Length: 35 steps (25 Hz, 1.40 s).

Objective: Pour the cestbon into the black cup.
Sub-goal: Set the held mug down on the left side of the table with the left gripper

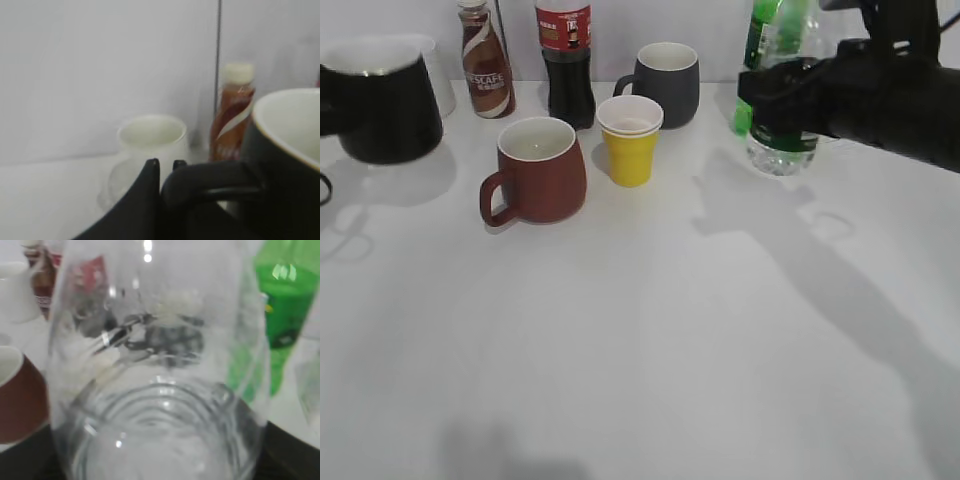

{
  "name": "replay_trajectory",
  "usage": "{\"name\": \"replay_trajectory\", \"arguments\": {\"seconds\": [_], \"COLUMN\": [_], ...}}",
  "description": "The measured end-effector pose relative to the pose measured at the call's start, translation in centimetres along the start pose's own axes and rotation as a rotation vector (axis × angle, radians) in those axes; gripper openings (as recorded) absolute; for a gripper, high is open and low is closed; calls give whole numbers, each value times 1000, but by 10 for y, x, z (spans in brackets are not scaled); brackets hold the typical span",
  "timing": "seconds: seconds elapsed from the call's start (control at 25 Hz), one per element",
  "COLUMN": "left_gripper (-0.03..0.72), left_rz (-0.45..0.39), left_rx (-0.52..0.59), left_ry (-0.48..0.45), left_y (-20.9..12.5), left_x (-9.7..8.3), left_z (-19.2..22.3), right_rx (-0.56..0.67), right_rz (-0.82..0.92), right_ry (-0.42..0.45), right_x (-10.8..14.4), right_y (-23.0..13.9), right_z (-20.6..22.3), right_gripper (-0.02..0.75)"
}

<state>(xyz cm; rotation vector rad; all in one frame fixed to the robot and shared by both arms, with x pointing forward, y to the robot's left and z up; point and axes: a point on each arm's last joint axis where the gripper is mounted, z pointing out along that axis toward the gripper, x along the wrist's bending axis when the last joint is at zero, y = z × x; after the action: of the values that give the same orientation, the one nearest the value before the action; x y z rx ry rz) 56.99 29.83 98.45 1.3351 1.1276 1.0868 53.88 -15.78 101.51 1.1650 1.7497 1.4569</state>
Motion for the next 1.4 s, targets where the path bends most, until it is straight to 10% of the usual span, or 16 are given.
{"name": "replay_trajectory", "arguments": {"seconds": [0.92,1.4], "left_gripper": [49,305], "left_rz": [-27,-103], "left_rx": [97,121], "left_ry": [-33,39], "left_y": [-84,-100], "left_x": [-3,-4], "left_z": [6,-26], "right_rx": [23,17], "right_rz": [35,36], "right_ry": [-36,-34], "right_x": [-9,-9], "right_y": [-10,-9], "right_z": [-4,-4], "right_gripper": [468,468]}}
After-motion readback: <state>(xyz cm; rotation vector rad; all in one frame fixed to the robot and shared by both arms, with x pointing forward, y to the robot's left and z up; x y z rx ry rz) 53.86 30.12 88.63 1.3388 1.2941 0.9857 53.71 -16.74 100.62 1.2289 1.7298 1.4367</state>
